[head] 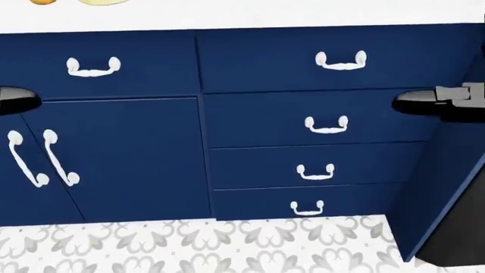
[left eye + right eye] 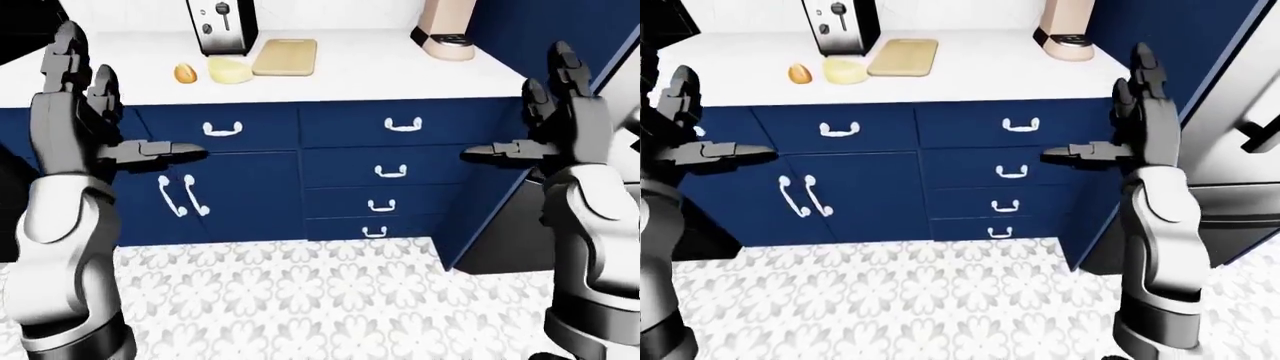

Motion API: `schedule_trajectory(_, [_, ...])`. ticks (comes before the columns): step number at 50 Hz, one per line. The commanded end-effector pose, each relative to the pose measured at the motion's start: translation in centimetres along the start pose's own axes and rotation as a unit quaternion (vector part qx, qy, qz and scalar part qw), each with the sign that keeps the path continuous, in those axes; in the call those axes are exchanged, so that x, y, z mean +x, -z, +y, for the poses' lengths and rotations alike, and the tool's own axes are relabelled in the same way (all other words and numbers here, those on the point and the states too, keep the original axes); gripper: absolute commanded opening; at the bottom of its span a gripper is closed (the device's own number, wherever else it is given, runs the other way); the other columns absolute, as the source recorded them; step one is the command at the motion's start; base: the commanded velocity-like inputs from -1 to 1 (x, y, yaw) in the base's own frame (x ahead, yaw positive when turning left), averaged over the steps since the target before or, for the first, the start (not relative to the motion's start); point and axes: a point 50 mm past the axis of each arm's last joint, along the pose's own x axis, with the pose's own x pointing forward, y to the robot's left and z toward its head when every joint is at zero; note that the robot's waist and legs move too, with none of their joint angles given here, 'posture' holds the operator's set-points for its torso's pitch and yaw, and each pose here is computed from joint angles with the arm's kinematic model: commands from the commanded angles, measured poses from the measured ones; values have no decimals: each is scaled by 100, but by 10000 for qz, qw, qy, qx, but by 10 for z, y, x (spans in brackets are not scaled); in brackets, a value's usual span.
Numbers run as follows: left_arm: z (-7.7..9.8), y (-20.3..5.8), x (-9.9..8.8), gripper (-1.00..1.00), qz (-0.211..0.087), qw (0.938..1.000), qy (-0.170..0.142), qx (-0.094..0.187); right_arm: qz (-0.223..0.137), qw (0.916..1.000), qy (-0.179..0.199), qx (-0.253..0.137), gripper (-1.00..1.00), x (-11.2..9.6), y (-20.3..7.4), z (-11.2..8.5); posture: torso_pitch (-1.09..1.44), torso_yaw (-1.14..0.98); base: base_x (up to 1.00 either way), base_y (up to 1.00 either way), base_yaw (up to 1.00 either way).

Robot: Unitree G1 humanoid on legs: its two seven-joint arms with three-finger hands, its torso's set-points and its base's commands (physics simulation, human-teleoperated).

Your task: Place the bread and cheese on the cutting board.

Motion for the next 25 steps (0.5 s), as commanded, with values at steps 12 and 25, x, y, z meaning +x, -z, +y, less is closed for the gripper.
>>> schedule_trajectory(12, [32,-49,19,100,-705,9963,-426,228,-791,9964,168,-250,100,9,-48,-22,0,0,0,0,0])
schedule_trajectory(25, [45,-57,22,100,-845,9940,-634,271,-958,9944,111,-432,100,9,-63,-26,0,0,8,17,0])
